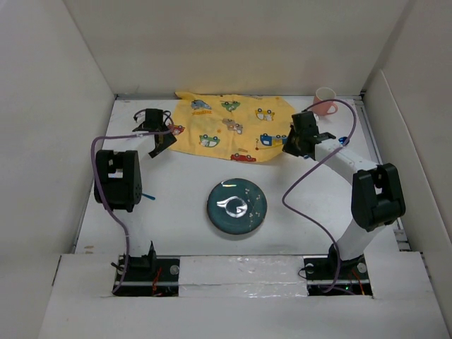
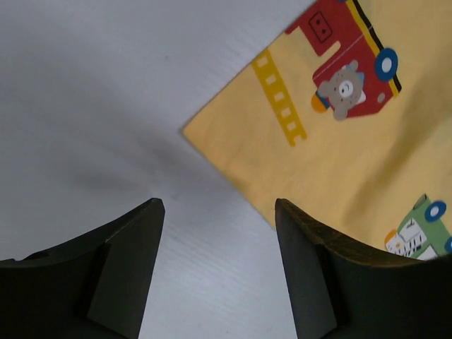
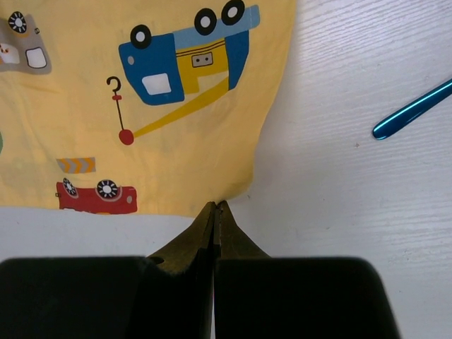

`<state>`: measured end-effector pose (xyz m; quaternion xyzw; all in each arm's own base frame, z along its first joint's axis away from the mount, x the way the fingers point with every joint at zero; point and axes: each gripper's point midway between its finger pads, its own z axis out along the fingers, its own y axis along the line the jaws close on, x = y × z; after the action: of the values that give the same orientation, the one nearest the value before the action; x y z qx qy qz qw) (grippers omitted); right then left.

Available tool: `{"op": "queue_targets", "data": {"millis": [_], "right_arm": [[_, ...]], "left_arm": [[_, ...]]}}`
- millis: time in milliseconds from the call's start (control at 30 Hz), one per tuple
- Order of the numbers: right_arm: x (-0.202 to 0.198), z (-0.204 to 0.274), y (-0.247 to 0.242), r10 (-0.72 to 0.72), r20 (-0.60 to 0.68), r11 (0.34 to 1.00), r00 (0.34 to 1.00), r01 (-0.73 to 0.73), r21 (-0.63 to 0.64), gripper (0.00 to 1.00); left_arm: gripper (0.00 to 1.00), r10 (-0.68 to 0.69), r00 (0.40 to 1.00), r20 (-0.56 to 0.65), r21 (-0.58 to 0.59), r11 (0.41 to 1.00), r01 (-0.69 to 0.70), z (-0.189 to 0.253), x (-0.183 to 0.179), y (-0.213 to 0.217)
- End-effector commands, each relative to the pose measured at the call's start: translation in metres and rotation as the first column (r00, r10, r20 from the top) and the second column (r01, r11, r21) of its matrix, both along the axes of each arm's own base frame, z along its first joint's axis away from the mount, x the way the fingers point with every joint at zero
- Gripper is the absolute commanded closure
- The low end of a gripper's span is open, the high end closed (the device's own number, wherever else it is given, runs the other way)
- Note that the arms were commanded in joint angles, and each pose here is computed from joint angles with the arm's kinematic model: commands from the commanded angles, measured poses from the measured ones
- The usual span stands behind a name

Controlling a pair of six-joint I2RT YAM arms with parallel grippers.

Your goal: Set the dinner table for one person

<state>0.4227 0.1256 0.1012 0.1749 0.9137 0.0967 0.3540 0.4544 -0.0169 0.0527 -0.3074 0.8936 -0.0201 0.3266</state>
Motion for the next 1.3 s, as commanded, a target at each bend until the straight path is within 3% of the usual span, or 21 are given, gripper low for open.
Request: {"op": "queue_targets", "data": {"millis": [0, 267, 467, 533, 600, 767, 800, 900, 1000, 1100, 1267], "right_arm": [[0.003, 0.013, 0.005, 0.030, 0.056, 0.999, 0.998, -0.032, 0.024, 1.00], [-0.003, 0.010, 0.012, 0.053, 0.048, 0.998, 0.997, -0.054, 0.019, 1.00], [0.001, 0.012, 0.011, 0.043, 0.057, 0.998, 0.997, -0.045, 0.035, 1.00], [0.004, 0.017, 0.013, 0.047, 0.066, 0.998, 0.997, -0.050, 0.039, 1.00], [0.006, 0.020, 0.013, 0.049, 0.071, 0.998, 0.996, -0.051, 0.037, 1.00], [0.012, 0.044, 0.012, 0.056, 0.106, 0.997, 0.993, -0.061, 0.041, 1.00], [0.014, 0.055, 0.012, 0.060, 0.128, 0.997, 0.990, -0.065, 0.041, 1.00], [0.018, 0.111, 0.011, 0.058, 0.240, 0.996, 0.969, -0.072, 0.047, 1.00], [0.013, 0.179, 0.004, 0.035, 0.373, 0.997, 0.927, -0.060, 0.056, 1.00], [-0.004, 0.251, -0.008, 0.002, 0.510, 0.995, 0.860, -0.051, 0.083, 1.00], [-0.043, 0.332, -0.029, -0.026, 0.637, 0.994, 0.770, -0.047, 0.097, 1.00]], "left_arm": [[0.40, 0.038, 0.998, 0.054, 0.012, 0.999, -0.039, 0.013, 0.035, 0.002], [0.66, 0.040, 0.998, -0.050, 0.119, 0.992, -0.033, -0.017, 0.058, 0.016], [0.86, 0.026, 0.995, -0.098, 0.166, 0.986, -0.010, -0.029, 0.051, 0.022], [1.00, 0.032, 0.992, -0.126, 0.171, 0.985, -0.010, -0.035, 0.049, 0.023], [1.00, 0.034, 0.992, -0.121, 0.171, 0.985, -0.012, -0.031, 0.049, 0.024], [1.00, -0.017, 0.997, 0.073, 0.134, 0.991, 0.007, 0.055, 0.064, 0.015], [1.00, -0.039, 0.987, 0.155, 0.113, 0.993, 0.021, 0.095, 0.065, 0.010], [1.00, -0.075, 0.952, 0.297, 0.082, 0.995, 0.052, 0.160, 0.063, 0.001], [1.00, -0.105, 0.876, 0.472, 0.056, 0.994, 0.089, 0.255, 0.038, -0.010], [1.00, -0.127, 0.811, 0.571, 0.039, 0.991, 0.128, 0.315, 0.008, -0.023], [1.00, -0.109, 0.715, 0.691, -0.003, 0.988, 0.154, 0.375, -0.034, -0.028]]}}
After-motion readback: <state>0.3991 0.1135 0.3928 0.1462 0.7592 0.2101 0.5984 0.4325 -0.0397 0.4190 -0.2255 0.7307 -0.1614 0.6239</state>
